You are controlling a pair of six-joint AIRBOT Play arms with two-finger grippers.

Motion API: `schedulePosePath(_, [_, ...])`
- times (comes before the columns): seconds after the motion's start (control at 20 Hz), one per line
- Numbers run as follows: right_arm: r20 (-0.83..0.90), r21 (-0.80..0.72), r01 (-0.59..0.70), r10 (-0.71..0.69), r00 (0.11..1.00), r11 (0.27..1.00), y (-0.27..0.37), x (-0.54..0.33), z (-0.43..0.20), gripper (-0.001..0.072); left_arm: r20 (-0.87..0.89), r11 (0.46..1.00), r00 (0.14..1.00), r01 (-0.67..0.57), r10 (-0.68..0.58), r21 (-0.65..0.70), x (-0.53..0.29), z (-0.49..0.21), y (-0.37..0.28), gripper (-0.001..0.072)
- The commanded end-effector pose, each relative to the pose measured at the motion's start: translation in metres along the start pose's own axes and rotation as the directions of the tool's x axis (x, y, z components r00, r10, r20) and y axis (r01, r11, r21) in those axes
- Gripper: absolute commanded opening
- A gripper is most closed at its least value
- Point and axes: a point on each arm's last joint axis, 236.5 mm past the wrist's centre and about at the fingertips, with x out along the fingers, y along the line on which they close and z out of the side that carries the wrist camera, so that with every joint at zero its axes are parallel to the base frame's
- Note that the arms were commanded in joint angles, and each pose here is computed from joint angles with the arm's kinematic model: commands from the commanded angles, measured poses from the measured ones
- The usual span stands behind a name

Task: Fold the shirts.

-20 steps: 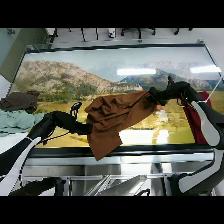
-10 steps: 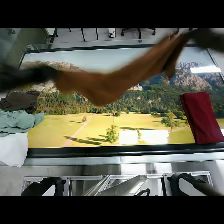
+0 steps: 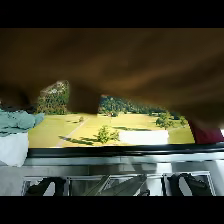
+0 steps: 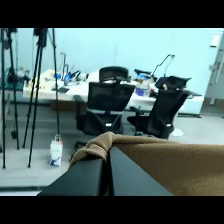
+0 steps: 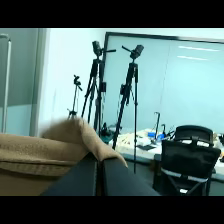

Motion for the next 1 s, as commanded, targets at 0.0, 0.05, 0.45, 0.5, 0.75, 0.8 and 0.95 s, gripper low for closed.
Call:
schedulePosePath(0.0, [-0.106, 0.101, -0.075, 0.086, 0.991, 0.992, -0.005, 0.028, -0.044, 0.0021, -0.049, 0.997, 0.999, -0.021, 0.017, -0.081, 0.04, -0.036, 0.032, 0.0018])
schedulePosePath(0.05, [-0.165, 0.167, -0.095, 0.123, 0.979, 0.981, -0.011, 0.045, -0.075, 0.002, -0.115, 0.994, 0.993, 0.004, -0.016, -0.11, 0.066, -0.064, 0.04, 0.0019])
schedulePosePath(0.45, [-0.612, 0.515, 0.18, 0.213, 0.762, 0.838, -0.025, 0.165, -0.483, 0.002, -0.69, 0.985, 0.722, -0.073, -0.054, -0.153, 0.261, -0.424, 0.105, 0.0019])
schedulePosePath(0.5, [-0.657, 0.511, 0.239, 0.196, 0.728, 0.826, -0.025, 0.167, -0.536, 0.002, -0.728, 0.982, 0.684, -0.103, -0.047, -0.161, 0.27, -0.467, 0.117, 0.0018])
schedulePosePath(0.75, [-0.784, 0.514, 0.431, 0.203, 0.586, 0.742, -0.012, 0.147, -0.704, 0.0021, -0.848, 0.974, 0.524, -0.145, -0.075, -0.176, 0.292, -0.608, 0.136, 0.0019])
schedulePosePath(0.8, [-0.797, 0.509, 0.442, 0.211, 0.565, 0.739, -0.009, 0.141, -0.718, 0.0022, -0.854, 0.974, 0.513, -0.139, -0.082, -0.177, 0.296, -0.619, 0.133, 0.0019])
schedulePosePath(0.95, [-0.798, 0.511, 0.435, 0.221, 0.561, 0.741, -0.015, 0.139, -0.713, 0.0032, -0.881, 0.976, 0.457, -0.109, -0.12, -0.189, 0.295, -0.632, 0.121, 0.0413])
